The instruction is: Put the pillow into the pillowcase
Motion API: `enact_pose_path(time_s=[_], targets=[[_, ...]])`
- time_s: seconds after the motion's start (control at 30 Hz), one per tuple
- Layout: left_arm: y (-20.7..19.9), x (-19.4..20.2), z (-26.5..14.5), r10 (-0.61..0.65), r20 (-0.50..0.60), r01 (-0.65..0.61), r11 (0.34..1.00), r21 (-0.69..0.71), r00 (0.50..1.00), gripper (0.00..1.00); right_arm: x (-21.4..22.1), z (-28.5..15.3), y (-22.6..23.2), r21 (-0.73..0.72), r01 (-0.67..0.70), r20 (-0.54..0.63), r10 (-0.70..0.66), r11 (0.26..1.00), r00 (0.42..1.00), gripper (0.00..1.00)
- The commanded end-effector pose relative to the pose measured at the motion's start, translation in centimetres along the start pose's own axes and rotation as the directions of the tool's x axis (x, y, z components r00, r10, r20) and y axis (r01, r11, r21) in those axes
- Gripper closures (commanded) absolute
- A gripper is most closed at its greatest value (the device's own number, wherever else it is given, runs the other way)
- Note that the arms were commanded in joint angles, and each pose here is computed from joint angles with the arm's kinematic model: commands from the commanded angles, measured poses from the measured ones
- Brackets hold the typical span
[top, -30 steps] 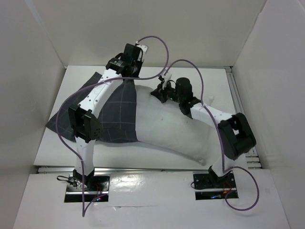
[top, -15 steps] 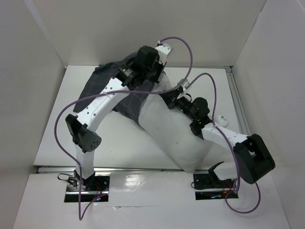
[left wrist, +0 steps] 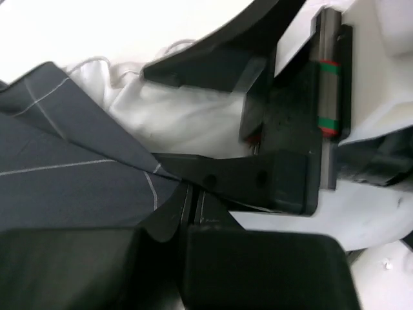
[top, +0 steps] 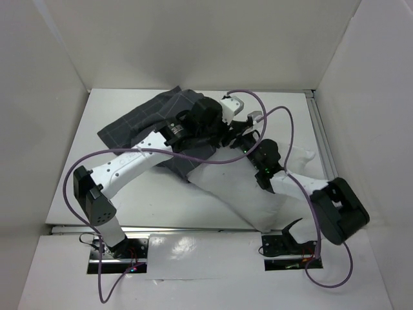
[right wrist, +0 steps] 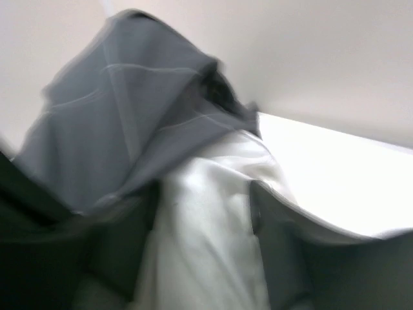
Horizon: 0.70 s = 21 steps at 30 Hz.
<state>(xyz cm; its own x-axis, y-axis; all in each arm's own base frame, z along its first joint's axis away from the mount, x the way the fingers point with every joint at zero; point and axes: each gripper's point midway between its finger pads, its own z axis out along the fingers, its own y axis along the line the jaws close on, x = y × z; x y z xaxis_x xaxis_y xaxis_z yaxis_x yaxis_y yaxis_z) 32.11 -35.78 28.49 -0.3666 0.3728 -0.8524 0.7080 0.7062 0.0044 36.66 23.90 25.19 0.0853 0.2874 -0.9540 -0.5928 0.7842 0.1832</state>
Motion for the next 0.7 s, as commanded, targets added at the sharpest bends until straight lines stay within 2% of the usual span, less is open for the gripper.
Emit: enact_pose_path(time_s=[0.0, 0.03, 0.07, 0.1, 0.13, 0.27, 0.33, 0.37, 0.5, 0.57, 0.6, 0.67], targets=[[-3.0, -2.3, 0.0, -0.071, 0.082, 0.063, 0.994, 0.093, 0.994, 1.0, -4.3, -1.6, 1.6, -0.045, 0.093, 0.056, -0.09, 0.995, 0.994, 0.25], [-2.2, -2.0, 0.2, -0.087, 0.074, 0.081, 0.994, 0.072, 0.994, 1.0, -4.6, -2.4, 2.0, -0.081, 0.182, 0.003, -0.182, 0.98, 0.983, 0.13], [-1.2, -2.7, -0.2, -0.095, 0.099, 0.091, 0.995, 0.047, 0.991, 1.0, -4.5, -2.7, 2.4, -0.114, 0.22, -0.033, -0.225, 0.969, 0.974, 0.13], [-0.9, -2.4, -0.3, -0.095, 0.097, 0.092, 0.995, 0.032, 0.991, 1.0, -5.8, -2.6, 2.7, -0.135, 0.275, -0.041, -0.283, 0.952, 0.958, 0.08], [-0.7, -3.1, -1.2, -0.097, 0.128, 0.094, 0.995, 0.026, 0.987, 1.0, -4.8, -3.7, 2.4, -0.148, 0.298, -0.131, -0.318, 0.943, 0.939, 0.06], [1.0, -4.7, -3.7, -0.102, 0.209, 0.115, 0.992, -0.051, 0.973, 1.0, -5.6, -4.8, -0.2, -0.071, 0.426, -0.214, -0.431, 0.902, 0.877, 0.01], [2.4, -5.2, -4.6, -0.106, 0.24, 0.134, 0.985, -0.107, 0.965, 1.0, -5.8, -5.1, -0.2, -0.128, 0.5, -0.232, -0.516, 0.857, 0.825, 0.01], [3.1, -5.7, -5.5, -0.094, 0.26, 0.135, 0.981, -0.142, 0.961, 1.0, -5.5, -5.1, 0.7, -0.208, 0.515, -0.223, -0.552, 0.832, 0.803, 0.01], [5.1, -6.3, -6.6, -0.099, 0.296, 0.166, 0.964, -0.21, 0.95, 1.0, -4.3, -4.3, 0.7, -0.335, 0.439, -0.315, -0.538, 0.834, 0.782, 0.01], [5.8, -6.7, -7.1, -0.103, 0.315, 0.18, 0.957, -0.226, 0.943, 1.0, -4.3, -3.8, 0.3, -0.378, 0.353, -0.37, -0.489, 0.856, 0.79, 0.01], [6.3, -6.7, -7.1, -0.105, 0.316, 0.185, 0.954, -0.235, 0.943, 1.0, -2.6, -3.4, -0.2, -0.408, 0.296, -0.417, -0.464, 0.864, 0.781, 0.01], [6.3, -6.7, -7.1, -0.105, 0.316, 0.185, 0.954, -0.235, 0.943, 1.0, -2.7, -2.7, -0.2, -0.469, 0.238, -0.402, -0.446, 0.85, 0.8, 0.01]])
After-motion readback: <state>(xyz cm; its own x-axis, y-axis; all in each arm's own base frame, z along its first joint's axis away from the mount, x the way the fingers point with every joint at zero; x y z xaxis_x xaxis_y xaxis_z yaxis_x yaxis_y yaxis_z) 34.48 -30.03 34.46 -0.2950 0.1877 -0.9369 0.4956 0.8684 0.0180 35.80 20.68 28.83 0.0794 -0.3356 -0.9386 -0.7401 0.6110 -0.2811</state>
